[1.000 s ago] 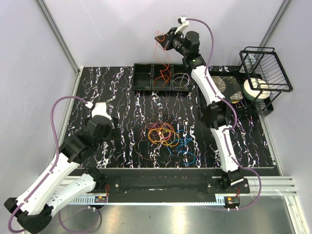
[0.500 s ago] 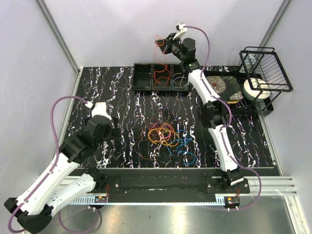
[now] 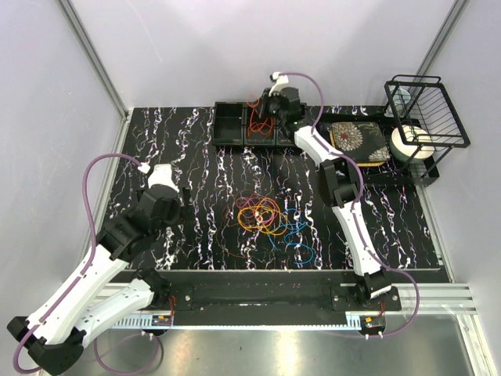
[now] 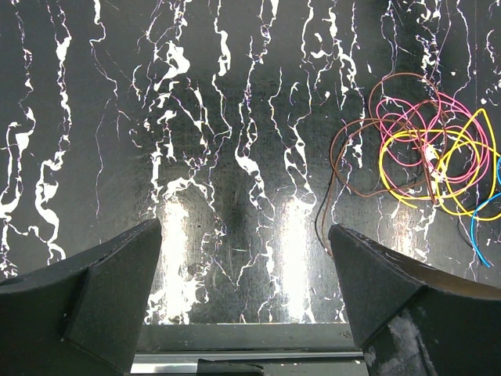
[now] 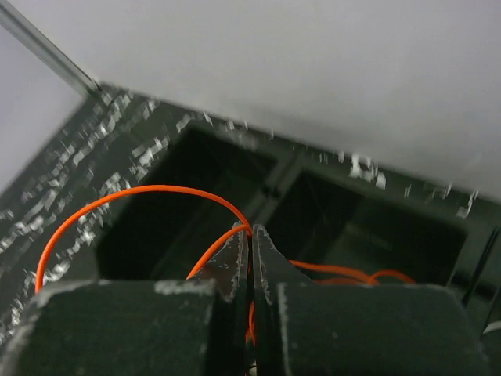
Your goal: Untangle the cables
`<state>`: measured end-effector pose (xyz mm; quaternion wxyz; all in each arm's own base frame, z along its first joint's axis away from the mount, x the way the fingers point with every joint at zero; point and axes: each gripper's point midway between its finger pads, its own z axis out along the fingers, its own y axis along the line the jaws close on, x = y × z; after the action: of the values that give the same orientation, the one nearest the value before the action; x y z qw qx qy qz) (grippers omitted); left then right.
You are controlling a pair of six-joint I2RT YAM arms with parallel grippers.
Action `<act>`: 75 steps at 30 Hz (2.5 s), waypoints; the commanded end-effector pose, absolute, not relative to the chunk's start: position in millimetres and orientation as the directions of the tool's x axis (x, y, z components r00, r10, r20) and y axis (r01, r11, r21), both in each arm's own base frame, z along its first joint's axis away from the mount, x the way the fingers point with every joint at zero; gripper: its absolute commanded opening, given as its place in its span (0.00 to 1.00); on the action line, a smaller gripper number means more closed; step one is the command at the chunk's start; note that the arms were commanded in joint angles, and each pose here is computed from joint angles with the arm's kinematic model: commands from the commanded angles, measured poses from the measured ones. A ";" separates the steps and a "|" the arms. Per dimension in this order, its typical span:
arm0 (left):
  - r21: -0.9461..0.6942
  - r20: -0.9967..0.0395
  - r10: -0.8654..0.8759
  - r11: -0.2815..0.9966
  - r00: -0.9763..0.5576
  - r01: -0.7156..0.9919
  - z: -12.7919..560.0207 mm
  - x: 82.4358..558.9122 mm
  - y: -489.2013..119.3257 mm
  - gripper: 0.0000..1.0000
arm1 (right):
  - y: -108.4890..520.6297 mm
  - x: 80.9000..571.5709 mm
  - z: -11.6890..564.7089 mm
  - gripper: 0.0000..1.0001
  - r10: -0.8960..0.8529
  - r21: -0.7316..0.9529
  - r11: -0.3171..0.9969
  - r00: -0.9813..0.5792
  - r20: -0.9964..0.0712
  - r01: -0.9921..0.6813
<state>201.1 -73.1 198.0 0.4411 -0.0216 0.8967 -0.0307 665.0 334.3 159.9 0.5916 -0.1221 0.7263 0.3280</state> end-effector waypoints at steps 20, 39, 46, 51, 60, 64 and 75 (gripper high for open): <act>-0.105 -0.814 -0.086 0.994 -0.574 0.001 207.6 206.7 -77.0 0.91 | 305.9 655.2 250.8 0.57 0.111 0.177 0.905 -0.187 -0.976 -0.386; -0.100 -0.809 -0.081 0.995 -0.583 0.001 205.5 207.9 -78.7 0.90 | 293.4 557.7 209.6 0.65 0.159 0.361 0.876 -0.514 -0.843 -0.319; -0.099 -0.810 -0.084 0.995 -0.580 -0.006 205.5 207.8 -77.2 0.90 | 321.9 567.2 181.0 0.56 0.157 0.434 0.821 -0.585 -0.796 -0.370; -0.095 -0.808 -0.079 0.995 -0.584 -0.002 204.4 208.3 -78.1 0.90 | 337.4 588.3 170.2 0.49 0.165 0.453 0.802 -0.584 -0.795 -0.390; -0.084 -0.802 -0.072 0.996 -0.594 -0.007 201.3 209.5 -77.9 0.90 | 349.1 619.3 147.5 0.43 0.174 0.450 0.804 -0.570 -0.803 -0.389; -0.080 -0.799 -0.066 0.997 -0.598 -0.004 200.4 210.0 -78.9 0.90 | 341.8 629.3 136.8 0.43 0.166 0.417 0.830 -0.550 -0.819 -0.370; -0.076 -0.795 -0.063 0.997 -0.604 -0.004 198.8 210.1 -79.3 0.89 | 281.5 655.7 165.7 0.46 0.092 0.198 0.954 -0.412 -0.907 -0.224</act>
<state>204.8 -75.8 192.0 0.4299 -0.0183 0.9024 -0.0231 639.8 312.4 104.2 0.4730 -0.0495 0.8532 0.2141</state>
